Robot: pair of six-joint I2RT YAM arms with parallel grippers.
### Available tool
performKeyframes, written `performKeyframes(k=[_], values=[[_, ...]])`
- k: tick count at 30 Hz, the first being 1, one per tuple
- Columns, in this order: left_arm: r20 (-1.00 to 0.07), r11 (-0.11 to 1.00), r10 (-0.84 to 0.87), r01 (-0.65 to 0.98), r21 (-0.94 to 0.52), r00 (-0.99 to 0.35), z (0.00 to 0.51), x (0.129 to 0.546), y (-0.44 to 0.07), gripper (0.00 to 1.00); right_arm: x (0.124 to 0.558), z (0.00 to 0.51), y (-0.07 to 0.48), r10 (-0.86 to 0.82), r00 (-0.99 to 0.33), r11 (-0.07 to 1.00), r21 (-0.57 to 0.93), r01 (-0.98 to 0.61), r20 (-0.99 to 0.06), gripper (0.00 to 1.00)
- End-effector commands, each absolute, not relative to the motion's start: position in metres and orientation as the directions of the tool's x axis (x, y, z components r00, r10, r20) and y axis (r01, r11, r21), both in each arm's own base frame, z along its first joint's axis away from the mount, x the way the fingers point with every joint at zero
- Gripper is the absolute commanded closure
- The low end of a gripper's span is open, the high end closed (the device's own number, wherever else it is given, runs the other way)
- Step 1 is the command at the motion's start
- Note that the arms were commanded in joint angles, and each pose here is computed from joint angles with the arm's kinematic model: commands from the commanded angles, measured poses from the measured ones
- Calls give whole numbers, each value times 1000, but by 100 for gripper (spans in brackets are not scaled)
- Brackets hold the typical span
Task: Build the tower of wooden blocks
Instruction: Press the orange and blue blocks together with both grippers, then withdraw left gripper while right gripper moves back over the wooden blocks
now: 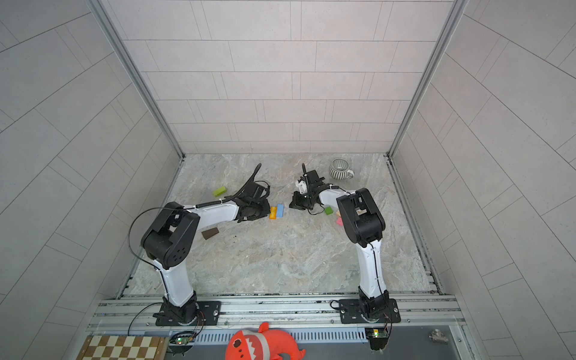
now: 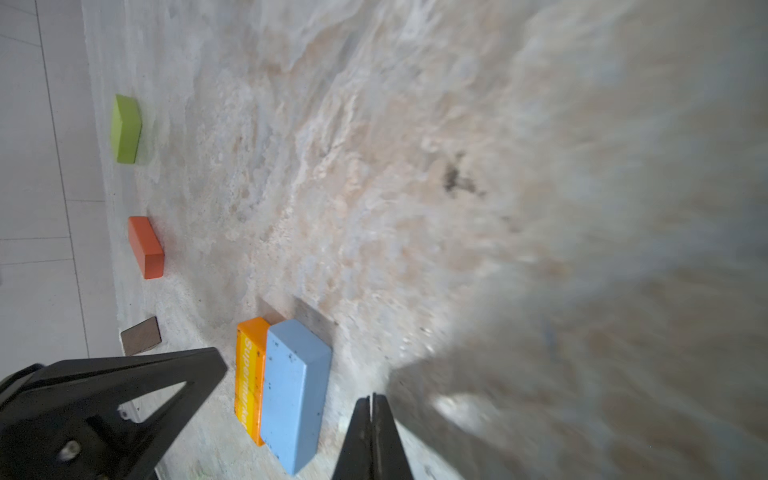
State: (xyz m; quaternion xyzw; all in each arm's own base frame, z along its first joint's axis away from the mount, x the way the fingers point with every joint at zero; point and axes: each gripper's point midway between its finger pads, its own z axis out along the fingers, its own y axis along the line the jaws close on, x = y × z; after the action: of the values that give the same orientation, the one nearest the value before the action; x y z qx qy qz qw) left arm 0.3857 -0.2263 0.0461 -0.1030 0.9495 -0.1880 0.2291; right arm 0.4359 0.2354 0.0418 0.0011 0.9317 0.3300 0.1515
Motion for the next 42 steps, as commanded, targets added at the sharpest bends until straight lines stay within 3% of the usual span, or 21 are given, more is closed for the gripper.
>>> performKeyframes(k=[1,8,13,16,25,42], values=[[-439,916,-284,-105,-387,-852,72,378,-213,75,428,74,212,101,-937,830,548,-106,-335,90],[-487,926,-260,-73,-369,-834,98,345,-190,35,390,99,164,127,-919,924,381,-26,-373,54],[-511,935,-260,-82,-345,-819,95,314,-168,19,360,106,123,216,-879,955,281,99,-424,32],[-520,940,-251,-78,-332,-816,92,298,-157,10,344,104,103,260,-857,956,245,163,-444,25],[-572,961,-223,-81,-263,-790,86,272,-126,8,327,96,40,397,-771,915,150,375,-498,19],[-515,993,-110,-66,-103,-850,51,269,-114,8,355,59,15,526,-750,840,107,532,-400,19]])
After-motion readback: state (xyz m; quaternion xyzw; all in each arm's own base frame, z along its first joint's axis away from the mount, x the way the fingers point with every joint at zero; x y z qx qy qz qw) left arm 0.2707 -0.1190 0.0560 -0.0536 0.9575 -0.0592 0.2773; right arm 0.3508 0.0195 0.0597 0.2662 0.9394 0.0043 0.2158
